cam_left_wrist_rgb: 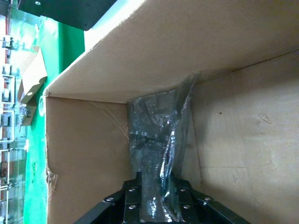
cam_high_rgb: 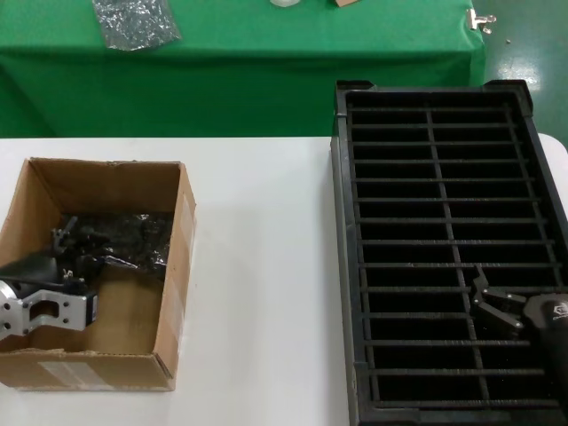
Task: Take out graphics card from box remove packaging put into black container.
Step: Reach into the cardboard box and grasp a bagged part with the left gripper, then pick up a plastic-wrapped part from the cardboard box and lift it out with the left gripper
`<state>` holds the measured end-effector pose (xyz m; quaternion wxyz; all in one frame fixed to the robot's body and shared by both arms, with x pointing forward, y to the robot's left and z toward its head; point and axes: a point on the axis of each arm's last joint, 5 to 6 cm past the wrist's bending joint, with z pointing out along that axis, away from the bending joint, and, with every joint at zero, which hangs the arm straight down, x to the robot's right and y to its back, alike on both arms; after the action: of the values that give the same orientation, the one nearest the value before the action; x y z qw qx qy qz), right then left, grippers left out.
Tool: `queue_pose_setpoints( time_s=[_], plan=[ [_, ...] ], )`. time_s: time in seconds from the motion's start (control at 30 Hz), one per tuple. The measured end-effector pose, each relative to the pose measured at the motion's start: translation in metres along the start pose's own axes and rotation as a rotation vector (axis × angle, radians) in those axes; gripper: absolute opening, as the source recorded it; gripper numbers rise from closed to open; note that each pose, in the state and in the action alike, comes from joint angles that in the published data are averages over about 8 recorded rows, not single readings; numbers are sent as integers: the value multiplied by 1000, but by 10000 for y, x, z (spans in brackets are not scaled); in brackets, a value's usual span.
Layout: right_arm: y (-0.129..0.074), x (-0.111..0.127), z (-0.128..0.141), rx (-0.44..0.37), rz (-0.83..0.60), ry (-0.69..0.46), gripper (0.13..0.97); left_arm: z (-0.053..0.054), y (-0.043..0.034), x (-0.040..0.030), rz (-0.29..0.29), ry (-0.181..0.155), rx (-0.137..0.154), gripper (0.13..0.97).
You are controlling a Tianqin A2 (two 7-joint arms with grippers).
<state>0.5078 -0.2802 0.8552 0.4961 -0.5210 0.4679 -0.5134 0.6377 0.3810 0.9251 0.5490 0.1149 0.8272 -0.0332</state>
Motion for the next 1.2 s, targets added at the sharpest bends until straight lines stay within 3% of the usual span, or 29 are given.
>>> queue_pose_setpoints(
  time_s=[0.13, 0.47, 0.7, 0.93, 1.2],
  plan=[
    [0, 0, 0, 0, 0, 0, 966, -1, 7, 8, -7, 5, -1, 277],
    [0, 0, 0, 0, 0, 0, 966, 33, 14, 40, -25, 15, -2, 175],
    [0, 0, 0, 0, 0, 0, 966, -21, -7, -8, -31, -18, 6, 145],
    [0, 0, 0, 0, 0, 0, 966, -275, -55, -171, -24, -100, 12, 140],
    [0, 0, 0, 0, 0, 0, 966, -726, -136, -425, -9, -240, 13, 140]
  ],
)
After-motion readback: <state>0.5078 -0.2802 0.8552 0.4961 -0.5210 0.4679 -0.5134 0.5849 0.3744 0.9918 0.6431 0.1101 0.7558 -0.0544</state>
